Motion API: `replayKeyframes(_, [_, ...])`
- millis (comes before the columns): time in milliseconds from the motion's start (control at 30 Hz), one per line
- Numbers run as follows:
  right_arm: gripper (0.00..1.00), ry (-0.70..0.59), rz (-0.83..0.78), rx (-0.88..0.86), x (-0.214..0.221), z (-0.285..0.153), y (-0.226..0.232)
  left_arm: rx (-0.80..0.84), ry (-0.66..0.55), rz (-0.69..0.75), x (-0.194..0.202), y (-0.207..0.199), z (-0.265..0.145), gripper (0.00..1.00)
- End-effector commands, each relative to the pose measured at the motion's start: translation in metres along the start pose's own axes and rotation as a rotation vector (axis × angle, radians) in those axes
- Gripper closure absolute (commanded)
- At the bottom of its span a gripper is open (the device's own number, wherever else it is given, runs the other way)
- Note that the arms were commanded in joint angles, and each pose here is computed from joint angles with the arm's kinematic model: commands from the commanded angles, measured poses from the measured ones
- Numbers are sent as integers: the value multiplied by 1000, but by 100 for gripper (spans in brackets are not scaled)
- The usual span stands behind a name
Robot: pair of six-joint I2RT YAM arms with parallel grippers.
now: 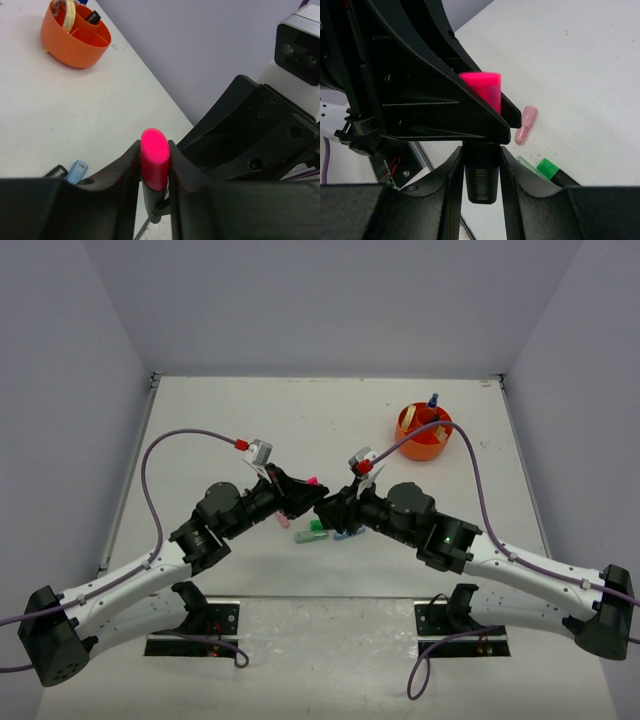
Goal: Sort the stationery into containers
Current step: Pick up the pen from the center of the board, then place the pen in the storage box.
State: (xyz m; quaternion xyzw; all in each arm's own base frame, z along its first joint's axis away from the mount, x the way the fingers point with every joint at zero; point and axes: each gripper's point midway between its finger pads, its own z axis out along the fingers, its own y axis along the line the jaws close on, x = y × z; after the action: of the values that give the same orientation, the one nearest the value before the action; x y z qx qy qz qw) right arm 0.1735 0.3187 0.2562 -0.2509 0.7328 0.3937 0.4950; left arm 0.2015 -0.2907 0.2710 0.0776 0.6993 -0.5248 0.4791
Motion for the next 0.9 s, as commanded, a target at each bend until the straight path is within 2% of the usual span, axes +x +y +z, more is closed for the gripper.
replayKeyframes(0, [100, -44, -24, -32, -10, 1, 7, 108, -54, 2, -14, -23, 3, 81])
replayKeyframes(100, [100, -28, -24, -19, -6, 3, 4, 105, -69, 8, -18, -24, 3, 100])
replayKeyframes(167, [89, -20, -14, 13, -4, 3, -1, 102, -65, 23, -18, -23, 5, 100])
replayKeyframes(200, [70, -11, -9, 33, -3, 2, -5, 102, -62, 29, -18, -23, 7, 100])
replayKeyframes(233, [64, -6, -2, 62, -2, 0, -10, 98, -59, 41, -19, -23, 9, 100])
replayKeyframes(267, [32, -11, 13, 133, -1, -2, -22, 90, -57, 73, -19, -21, 12, 100])
replayKeyframes(300, [7, -10, 25, 217, 1, -7, -36, 79, -59, 118, -21, -18, 16, 100])
replayKeyframes(333, [1, -2, 27, 287, 5, -13, -49, 61, -61, 158, -24, -15, 21, 100])
replayKeyframes(433, [1, 40, 61, 585, 21, -47, -98, -20, -45, 278, -34, -2, 44, 100])
replayKeyframes(567, [1, 18, 179, 847, 25, -99, -132, -140, -100, 408, -62, 14, 71, 100])
replayKeyframes(667, [1, 105, 247, 957, 57, -137, -148, -168, -148, 471, -89, 10, 114, 100])
replayKeyframes(767, [1, 126, 319, 1040, 77, -171, -156, -79, -116, 538, -93, -4, 167, 100])
replayKeyframes(867, [1, 32, 427, 974, 63, -184, -145, 48, -26, 582, -82, -17, 232, 100])
